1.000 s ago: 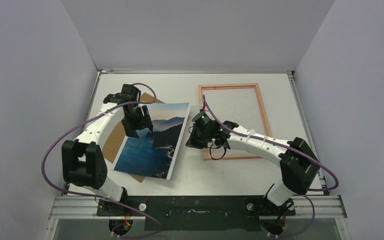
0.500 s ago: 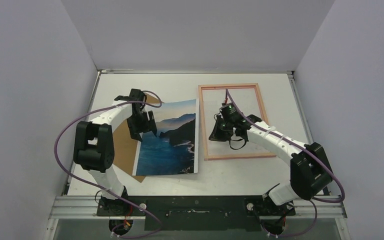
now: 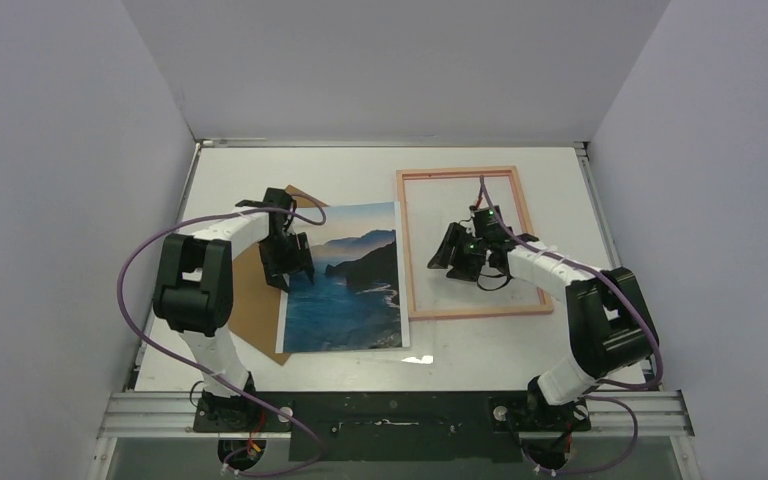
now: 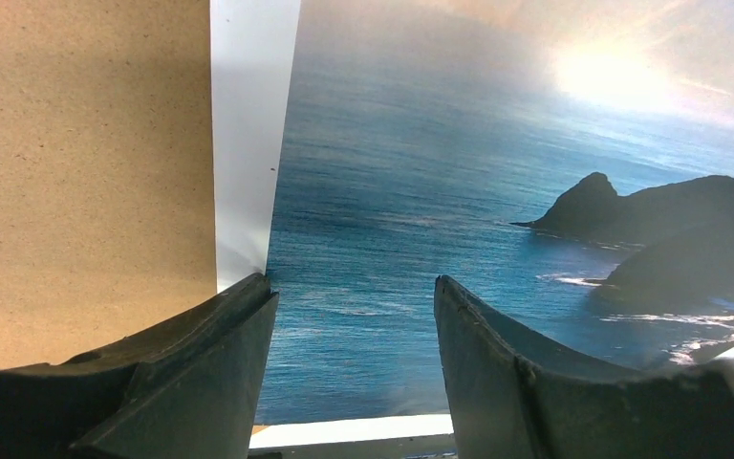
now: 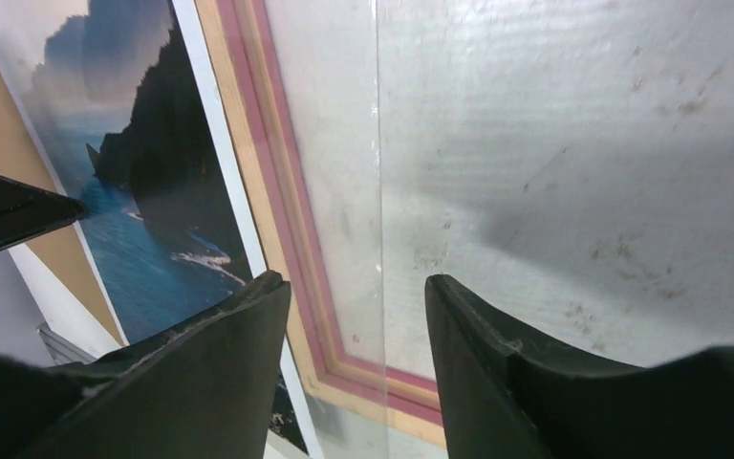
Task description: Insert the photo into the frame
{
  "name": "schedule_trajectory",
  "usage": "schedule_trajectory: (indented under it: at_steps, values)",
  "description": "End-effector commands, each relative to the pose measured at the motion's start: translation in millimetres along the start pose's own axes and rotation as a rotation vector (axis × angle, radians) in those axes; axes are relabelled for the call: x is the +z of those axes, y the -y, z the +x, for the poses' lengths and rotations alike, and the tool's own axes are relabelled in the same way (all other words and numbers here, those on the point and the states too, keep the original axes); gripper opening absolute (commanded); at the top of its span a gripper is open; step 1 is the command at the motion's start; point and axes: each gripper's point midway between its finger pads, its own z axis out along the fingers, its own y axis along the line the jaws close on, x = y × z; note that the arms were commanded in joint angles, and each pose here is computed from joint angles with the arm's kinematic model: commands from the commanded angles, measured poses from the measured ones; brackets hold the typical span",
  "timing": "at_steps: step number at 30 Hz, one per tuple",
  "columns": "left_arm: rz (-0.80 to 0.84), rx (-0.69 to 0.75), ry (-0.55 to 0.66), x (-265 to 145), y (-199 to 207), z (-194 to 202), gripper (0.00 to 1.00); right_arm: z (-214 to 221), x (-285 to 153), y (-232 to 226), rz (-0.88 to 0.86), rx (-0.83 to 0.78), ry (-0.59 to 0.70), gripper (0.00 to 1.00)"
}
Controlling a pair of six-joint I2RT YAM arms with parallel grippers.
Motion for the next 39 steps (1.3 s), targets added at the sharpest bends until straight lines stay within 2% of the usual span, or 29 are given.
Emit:
schedule_trajectory:
  at_steps: [1,4,9,14,18,21,24,28,30,34,39]
  values:
    - [-0.014,0.007,-0.013,15,-8,9,0.60,-24,4,-4,-0.066,0.002,0.076,0.61]
    - [-0.023,0.006,-0.020,16,-11,11,0.60,-26,9,-4,-0.088,0.007,0.074,0.69]
    - [-0.045,0.017,-0.012,14,-14,9,0.59,-21,23,-2,-0.120,0.020,0.050,0.74]
    - [-0.044,0.017,-0.003,11,-14,8,0.57,-21,34,-12,-0.206,0.049,0.042,0.73]
    - [0.000,-0.012,0.007,10,-7,7,0.56,-22,43,-32,-0.332,0.089,0.021,0.57]
    - [-0.003,-0.021,0.010,9,-7,4,0.56,-30,44,-43,-0.409,0.104,0.059,0.51]
    - [-0.021,-0.028,0.017,7,-10,-2,0.56,-35,43,-50,-0.455,0.115,0.075,0.40]
    - [-0.044,-0.025,0.036,1,-15,-18,0.56,-41,40,-60,-0.484,0.130,0.083,0.12]
    - [-0.052,-0.027,0.059,-7,-17,-32,0.56,-44,38,-62,-0.465,0.138,0.085,0.03]
    - [-0.069,-0.032,0.124,-28,-19,-56,0.56,-44,31,-71,-0.361,0.096,0.081,0.00]
    - [-0.046,-0.057,0.188,-55,-21,-75,0.56,-46,21,-104,-0.330,0.062,0.103,0.00]
